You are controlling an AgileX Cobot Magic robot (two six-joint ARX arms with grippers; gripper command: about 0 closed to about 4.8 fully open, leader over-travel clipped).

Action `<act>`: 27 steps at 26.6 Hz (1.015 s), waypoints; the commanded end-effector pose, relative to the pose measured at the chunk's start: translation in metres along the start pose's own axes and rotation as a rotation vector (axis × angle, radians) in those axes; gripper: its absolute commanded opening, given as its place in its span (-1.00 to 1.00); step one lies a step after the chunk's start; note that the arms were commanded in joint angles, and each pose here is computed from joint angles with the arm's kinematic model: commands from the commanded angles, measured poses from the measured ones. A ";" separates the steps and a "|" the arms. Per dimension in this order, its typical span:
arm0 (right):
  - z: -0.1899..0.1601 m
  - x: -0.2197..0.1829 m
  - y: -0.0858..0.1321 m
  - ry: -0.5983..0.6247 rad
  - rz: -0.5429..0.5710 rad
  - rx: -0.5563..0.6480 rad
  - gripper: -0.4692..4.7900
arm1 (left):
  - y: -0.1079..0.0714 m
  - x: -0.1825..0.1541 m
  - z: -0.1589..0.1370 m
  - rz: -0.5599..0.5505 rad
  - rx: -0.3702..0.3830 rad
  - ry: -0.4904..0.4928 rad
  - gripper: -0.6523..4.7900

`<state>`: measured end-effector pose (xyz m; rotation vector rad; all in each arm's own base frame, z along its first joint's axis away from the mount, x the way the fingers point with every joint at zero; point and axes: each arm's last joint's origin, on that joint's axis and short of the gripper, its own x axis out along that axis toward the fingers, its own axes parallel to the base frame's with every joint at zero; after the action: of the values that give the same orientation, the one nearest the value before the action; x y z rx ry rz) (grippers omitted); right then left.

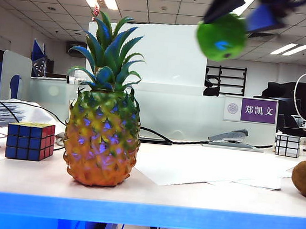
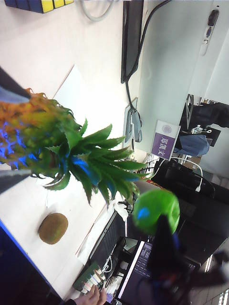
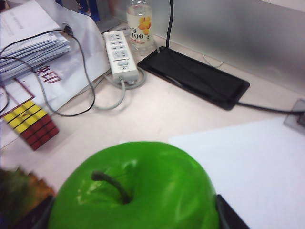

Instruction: Arrange all the fruits from large to small from left to right in a row.

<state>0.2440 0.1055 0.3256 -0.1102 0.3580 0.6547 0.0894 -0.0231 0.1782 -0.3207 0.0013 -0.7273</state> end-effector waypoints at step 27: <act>-0.140 0.040 0.025 0.156 0.112 0.099 -0.83 | -0.001 0.000 0.003 -0.012 0.006 -0.023 -0.07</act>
<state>0.2149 0.1166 0.1753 -0.0509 0.6011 0.7262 0.0891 -0.0231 0.1800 -0.3318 -0.0118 -0.7319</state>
